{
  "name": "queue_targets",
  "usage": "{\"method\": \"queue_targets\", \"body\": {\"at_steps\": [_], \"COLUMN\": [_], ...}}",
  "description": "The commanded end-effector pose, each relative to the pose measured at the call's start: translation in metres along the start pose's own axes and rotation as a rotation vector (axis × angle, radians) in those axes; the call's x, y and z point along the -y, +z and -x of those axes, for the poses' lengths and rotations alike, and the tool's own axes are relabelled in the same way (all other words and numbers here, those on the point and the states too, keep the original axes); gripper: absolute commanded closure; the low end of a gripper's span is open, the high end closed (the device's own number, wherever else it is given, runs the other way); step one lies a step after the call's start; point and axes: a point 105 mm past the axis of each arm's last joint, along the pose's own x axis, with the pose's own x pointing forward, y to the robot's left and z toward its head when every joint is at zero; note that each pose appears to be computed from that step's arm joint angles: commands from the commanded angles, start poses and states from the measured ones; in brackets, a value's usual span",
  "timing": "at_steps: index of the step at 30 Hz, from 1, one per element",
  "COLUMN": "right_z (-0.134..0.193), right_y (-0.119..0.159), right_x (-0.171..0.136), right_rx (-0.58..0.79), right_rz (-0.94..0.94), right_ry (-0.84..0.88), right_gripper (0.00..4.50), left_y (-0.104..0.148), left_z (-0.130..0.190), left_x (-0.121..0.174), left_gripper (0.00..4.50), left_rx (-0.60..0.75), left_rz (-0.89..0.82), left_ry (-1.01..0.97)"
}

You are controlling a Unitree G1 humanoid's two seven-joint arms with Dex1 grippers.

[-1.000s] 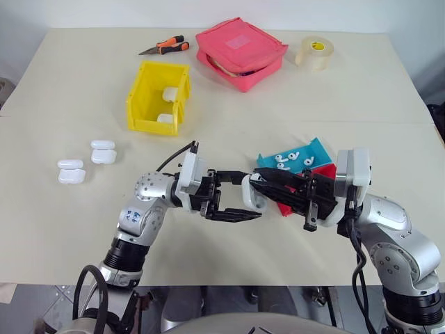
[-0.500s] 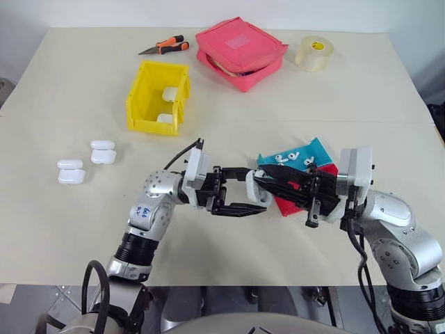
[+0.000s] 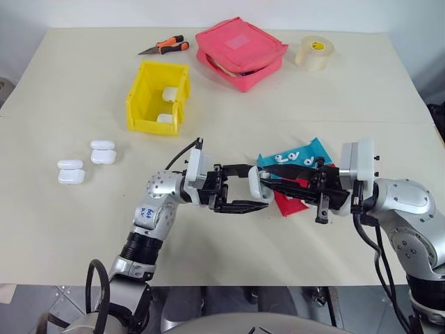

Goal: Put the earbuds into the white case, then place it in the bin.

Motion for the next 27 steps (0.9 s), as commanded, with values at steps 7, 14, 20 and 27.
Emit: {"method": "queue_targets", "body": {"at_steps": [7,14,20,27], "right_z": [-0.001,0.004,0.041,0.098], "right_y": [-0.002,0.005,0.002,-0.018], "right_x": [0.006,0.014,0.039,0.061], "right_rx": [-0.055,-0.08,-0.201,-0.391], "right_rz": [-0.027,0.001,0.039,0.024], "right_ry": [0.008,-0.022,-0.171,-0.382], "right_gripper": [3.07,3.07,3.07,3.07], "left_y": [0.034,0.029,0.024,0.023], "left_z": [0.004,0.008,0.024,0.035], "left_x": [-0.016,-0.022,-0.032,-0.037], "left_gripper": [1.72,1.72,1.72,1.72], "left_rx": [0.087,0.078,0.037,0.018], "left_rz": [-0.198,-0.218,-0.241,-0.258], "left_ry": [0.047,0.078,0.142,0.211]}}
